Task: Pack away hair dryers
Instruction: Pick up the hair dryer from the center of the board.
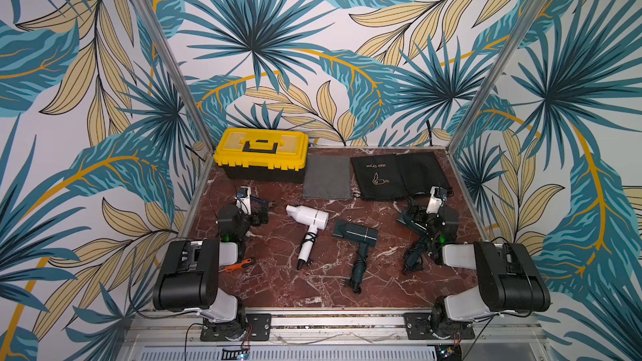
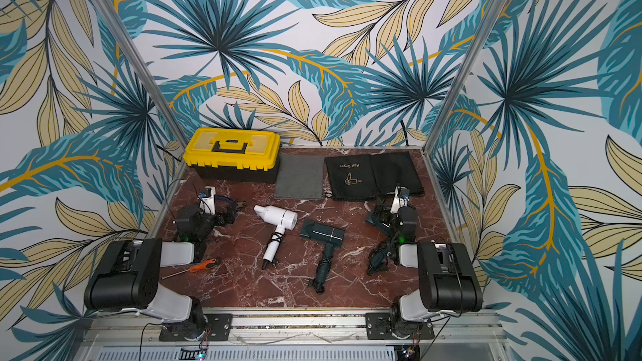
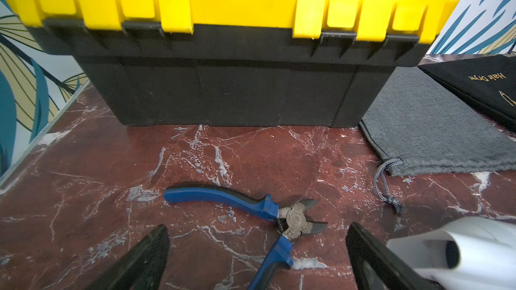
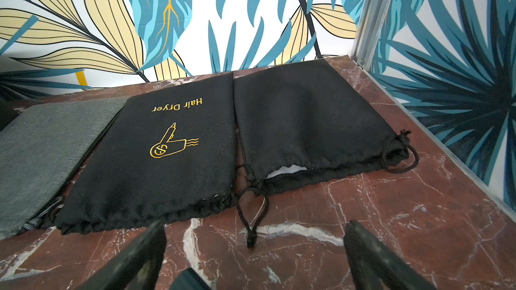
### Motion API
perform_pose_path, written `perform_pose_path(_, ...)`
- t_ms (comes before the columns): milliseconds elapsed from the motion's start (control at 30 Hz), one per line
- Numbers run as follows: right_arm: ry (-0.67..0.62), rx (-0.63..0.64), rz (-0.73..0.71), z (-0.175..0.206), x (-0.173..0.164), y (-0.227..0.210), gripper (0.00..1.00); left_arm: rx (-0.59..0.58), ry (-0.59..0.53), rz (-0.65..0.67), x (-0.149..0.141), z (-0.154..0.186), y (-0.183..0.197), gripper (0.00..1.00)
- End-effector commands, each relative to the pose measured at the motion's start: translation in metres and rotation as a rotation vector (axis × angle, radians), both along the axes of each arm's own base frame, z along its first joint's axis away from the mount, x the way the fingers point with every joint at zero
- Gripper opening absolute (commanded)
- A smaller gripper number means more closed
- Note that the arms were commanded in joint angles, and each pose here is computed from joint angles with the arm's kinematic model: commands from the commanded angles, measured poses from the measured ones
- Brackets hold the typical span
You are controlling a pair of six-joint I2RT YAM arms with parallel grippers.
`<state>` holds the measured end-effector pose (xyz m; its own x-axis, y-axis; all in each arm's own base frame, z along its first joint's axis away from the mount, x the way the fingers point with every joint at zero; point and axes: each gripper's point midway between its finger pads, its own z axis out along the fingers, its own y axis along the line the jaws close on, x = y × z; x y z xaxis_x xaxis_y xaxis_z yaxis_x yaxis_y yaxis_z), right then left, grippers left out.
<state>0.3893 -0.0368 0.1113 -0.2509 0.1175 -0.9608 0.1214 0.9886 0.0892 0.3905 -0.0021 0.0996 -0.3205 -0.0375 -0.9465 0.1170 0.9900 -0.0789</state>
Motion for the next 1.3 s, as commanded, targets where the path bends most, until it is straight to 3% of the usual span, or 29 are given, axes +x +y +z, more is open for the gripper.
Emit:
perform_pose_path(0, -0.004, -0.01, 0.01, 0.002, 0.001, 0.001, 1.0, 0.009, -0.042, -0.009, 0.01, 0.017, -0.001, 1.0)
perform_pose_path(600, 0.013, -0.022, -0.022, 0.001, 0.003, -0.002, 0.99, 0.012, -0.071, -0.026, 0.013, 0.028, -0.003, 0.99)
perform_pose_path(667, 0.002, -0.026, -0.123, 0.006, -0.003, -0.017, 0.99, 0.011, -0.046, -0.005, 0.016, 0.037, -0.001, 0.99)
perform_pose_path(767, 0.012, -0.028, -0.162, 0.02, -0.004, -0.023, 0.99, 0.007, -0.032, 0.005, 0.013, 0.058, 0.0, 0.99)
perform_pose_path(867, 0.062, -0.002, -0.285, 0.051, -0.01, -0.041, 1.0, 0.014, 0.001, -0.005, 0.005, 0.075, -0.003, 1.0)
perform_pose_path(933, 0.046, 0.066, -0.307, 0.078, -0.011, -0.041, 1.0, 0.009, 0.105, -0.023, 0.002, 0.075, -0.006, 0.99)
perform_pose_path(1000, 0.063, 0.215, -0.326, 0.097, -0.016, -0.035, 0.99, -0.005, 0.184, -0.047, -0.004, 0.082, -0.011, 1.0)
perform_pose_path(1067, 0.074, 0.386, -0.376, 0.109, -0.027, -0.032, 0.99, -0.014, 0.191, -0.068, -0.011, 0.098, -0.016, 0.99)
perform_pose_path(1133, 0.071, 0.453, -0.247, 0.121, -0.028, -0.009, 0.99, 0.001, 0.187, -0.083, -0.017, 0.109, -0.021, 1.0)
perform_pose_path(1200, 0.035, 0.525, -0.139, 0.135, -0.029, 0.011, 0.93, 0.006, 0.228, -0.14, -0.024, 0.114, -0.032, 1.0)
perform_pose_path(1267, 0.094, 0.589, -0.063, 0.139, -0.034, 0.03, 0.87, 0.034, 0.265, -0.193, -0.032, 0.122, -0.045, 1.0)
